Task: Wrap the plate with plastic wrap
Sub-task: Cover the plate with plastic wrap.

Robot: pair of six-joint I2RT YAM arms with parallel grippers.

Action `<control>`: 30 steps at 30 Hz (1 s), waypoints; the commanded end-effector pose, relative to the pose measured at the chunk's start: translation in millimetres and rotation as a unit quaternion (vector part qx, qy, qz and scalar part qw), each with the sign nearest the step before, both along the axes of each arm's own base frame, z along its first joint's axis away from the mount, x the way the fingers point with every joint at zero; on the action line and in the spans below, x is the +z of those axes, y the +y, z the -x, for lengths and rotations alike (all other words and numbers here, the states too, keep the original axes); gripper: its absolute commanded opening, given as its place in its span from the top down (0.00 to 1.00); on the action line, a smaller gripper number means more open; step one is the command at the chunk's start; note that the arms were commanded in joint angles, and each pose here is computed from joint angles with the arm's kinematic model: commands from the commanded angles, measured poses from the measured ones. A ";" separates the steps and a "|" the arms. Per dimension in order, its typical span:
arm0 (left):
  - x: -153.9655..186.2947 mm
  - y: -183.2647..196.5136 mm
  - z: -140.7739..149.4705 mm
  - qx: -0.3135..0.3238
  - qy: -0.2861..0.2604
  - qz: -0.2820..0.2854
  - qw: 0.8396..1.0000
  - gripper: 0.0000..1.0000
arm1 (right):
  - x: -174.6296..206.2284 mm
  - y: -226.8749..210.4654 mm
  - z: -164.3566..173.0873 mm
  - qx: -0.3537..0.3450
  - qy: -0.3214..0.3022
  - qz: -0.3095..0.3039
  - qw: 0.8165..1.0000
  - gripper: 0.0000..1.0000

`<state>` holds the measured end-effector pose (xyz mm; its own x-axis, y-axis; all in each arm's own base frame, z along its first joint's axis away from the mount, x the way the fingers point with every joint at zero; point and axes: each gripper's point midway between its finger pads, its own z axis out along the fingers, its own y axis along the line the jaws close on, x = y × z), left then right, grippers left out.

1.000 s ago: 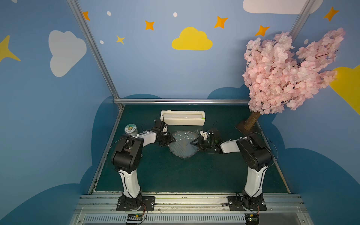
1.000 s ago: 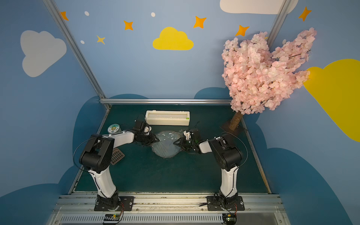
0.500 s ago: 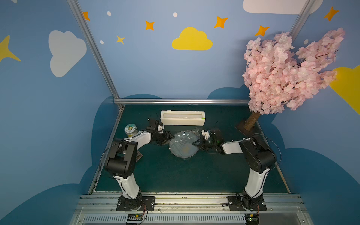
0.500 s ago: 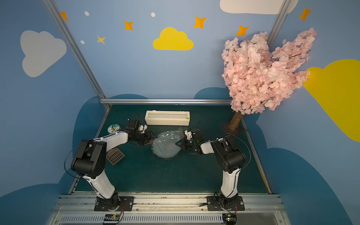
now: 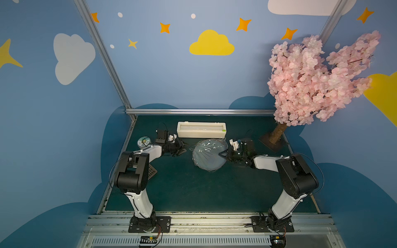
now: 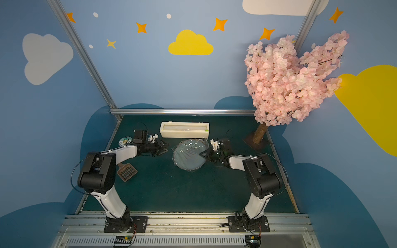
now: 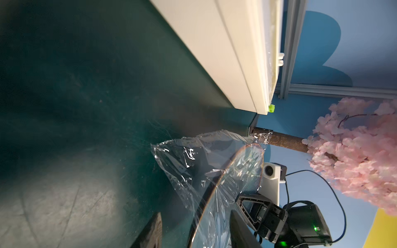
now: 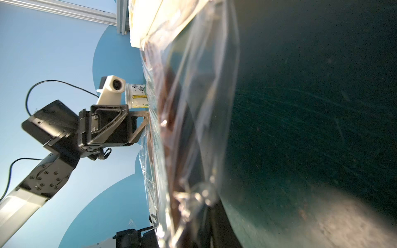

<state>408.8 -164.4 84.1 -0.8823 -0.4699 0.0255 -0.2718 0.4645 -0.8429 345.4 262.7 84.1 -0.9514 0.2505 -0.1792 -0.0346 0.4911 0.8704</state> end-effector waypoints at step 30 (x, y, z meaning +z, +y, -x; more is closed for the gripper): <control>-44.0 -47.3 -34.3 0.062 0.060 0.068 0.994 0.77 | 53.3 15.5 -7.3 0.021 -0.075 -0.058 0.995 0.88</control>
